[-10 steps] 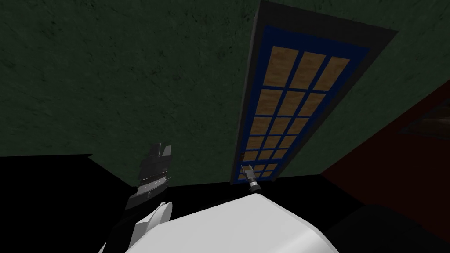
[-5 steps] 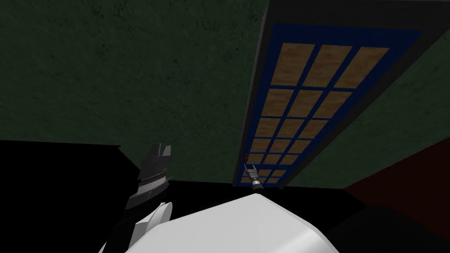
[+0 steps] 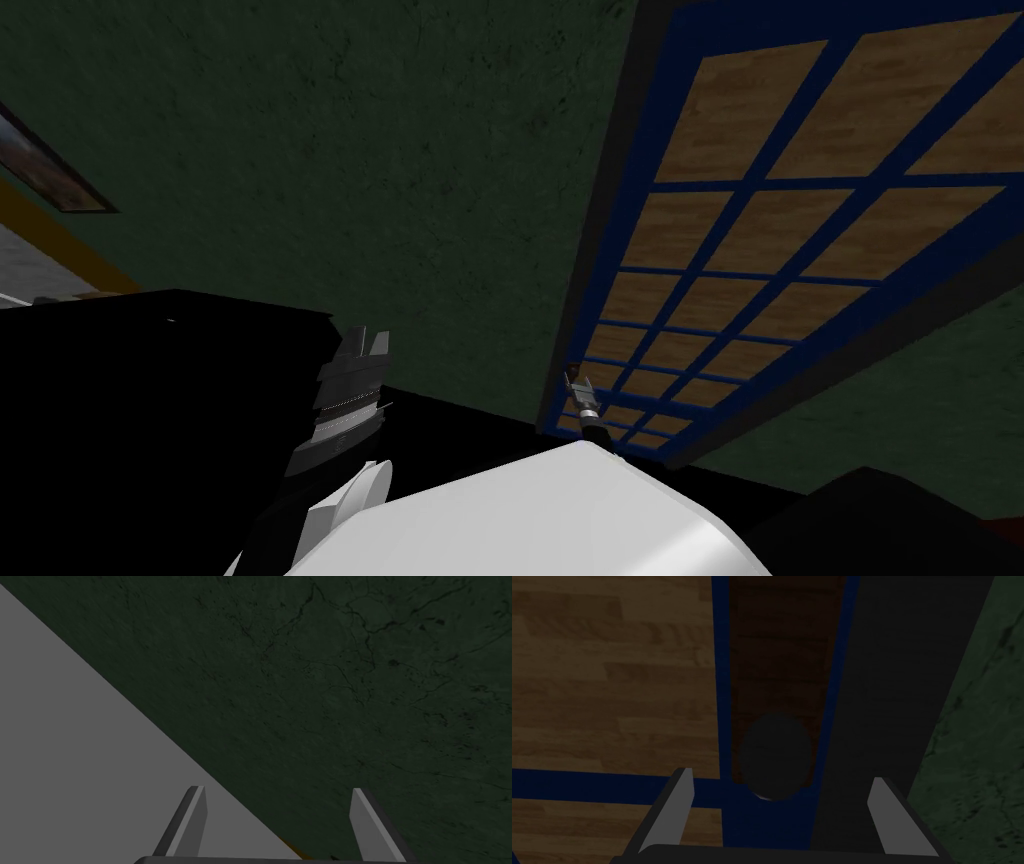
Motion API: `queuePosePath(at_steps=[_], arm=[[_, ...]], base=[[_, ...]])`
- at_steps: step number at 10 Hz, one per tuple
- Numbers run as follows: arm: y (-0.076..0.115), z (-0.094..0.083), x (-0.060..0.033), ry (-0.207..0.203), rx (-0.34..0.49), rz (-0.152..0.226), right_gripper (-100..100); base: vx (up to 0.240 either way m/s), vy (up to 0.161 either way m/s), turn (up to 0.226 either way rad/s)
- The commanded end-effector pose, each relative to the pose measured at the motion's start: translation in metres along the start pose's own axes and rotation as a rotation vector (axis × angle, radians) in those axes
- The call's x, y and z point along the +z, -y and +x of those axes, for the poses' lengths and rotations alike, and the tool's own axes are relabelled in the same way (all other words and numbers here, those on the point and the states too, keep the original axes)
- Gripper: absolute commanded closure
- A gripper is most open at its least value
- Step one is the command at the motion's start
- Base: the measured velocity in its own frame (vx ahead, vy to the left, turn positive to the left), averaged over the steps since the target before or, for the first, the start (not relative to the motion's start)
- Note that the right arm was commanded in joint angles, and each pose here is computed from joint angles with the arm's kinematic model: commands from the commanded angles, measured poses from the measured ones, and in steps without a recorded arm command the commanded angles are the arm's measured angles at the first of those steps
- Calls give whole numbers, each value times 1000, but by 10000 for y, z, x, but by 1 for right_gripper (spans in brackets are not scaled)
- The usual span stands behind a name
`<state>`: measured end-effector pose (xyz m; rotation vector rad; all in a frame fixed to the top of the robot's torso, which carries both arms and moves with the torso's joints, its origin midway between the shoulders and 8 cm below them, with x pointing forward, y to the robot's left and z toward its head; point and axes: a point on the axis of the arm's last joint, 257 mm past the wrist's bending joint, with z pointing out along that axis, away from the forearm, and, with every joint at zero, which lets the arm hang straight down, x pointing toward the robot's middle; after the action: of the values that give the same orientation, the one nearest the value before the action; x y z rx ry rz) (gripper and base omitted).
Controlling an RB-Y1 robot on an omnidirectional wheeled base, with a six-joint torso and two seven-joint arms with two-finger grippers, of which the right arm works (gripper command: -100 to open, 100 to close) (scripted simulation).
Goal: Pull the door open
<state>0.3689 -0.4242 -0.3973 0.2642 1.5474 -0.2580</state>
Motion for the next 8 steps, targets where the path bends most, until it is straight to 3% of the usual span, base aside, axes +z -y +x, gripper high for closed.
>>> queuePosePath(at_steps=[1, 3, 4, 5, 8], arm=[[164, 15, 4, 0, 3, 50, -100], [336, 25, 11, -2, 7, 102, -100], [279, 46, -23, -7, 8, 85, -100], [279, 46, -23, -7, 8, 85, 100], [279, 46, -23, -7, 8, 85, 100]], base=[[11, -54, 348], [3, -65, 291], [-16, -19, 52], [-4, 4, -50], [4, 3, -9]])
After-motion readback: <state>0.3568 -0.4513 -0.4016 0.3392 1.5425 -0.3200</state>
